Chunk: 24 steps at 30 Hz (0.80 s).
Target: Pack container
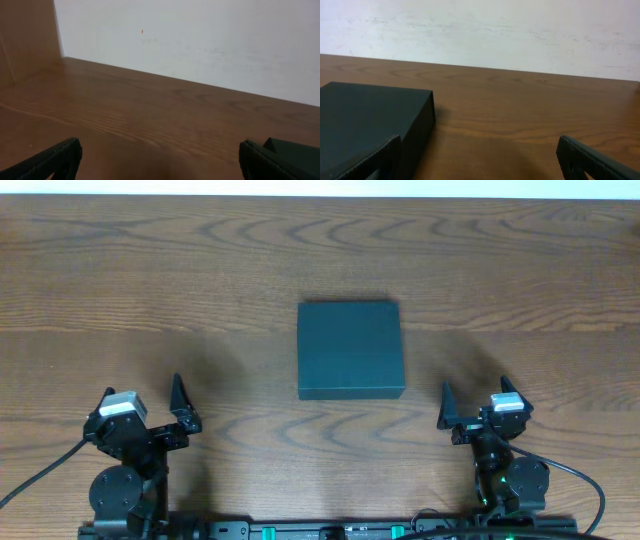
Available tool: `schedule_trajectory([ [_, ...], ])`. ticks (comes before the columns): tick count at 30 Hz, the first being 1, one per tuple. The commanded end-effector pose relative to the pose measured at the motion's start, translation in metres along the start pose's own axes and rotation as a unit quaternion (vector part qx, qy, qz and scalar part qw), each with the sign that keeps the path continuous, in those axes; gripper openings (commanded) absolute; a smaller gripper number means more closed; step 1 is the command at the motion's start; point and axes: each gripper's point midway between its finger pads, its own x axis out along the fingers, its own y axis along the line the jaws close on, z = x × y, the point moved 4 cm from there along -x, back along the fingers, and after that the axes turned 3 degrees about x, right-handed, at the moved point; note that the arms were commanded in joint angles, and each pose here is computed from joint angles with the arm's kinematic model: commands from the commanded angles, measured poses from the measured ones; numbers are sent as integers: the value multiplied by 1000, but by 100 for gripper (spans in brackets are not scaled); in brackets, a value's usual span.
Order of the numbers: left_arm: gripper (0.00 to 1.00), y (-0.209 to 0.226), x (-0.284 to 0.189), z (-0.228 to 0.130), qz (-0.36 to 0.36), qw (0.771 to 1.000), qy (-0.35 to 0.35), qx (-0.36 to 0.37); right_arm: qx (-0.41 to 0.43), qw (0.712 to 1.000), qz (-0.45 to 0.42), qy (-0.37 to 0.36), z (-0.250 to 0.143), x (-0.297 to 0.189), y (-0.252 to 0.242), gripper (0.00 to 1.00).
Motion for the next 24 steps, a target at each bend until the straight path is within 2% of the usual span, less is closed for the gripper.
schedule_trajectory([
  [1, 99, 0, -1, -5, -4, 1000, -11, -7, 7, 1000, -7, 0, -1, 0, -3, 99],
  [17, 98, -1, 4, -25, -14, 1000, -21, -8, 7, 1000, -7, 0, -1, 0, -3, 99],
  [24, 98, -13, 11, -39, -58, 998, -15, -9, 7, 1000, -7, 0, -1, 0, -3, 99],
])
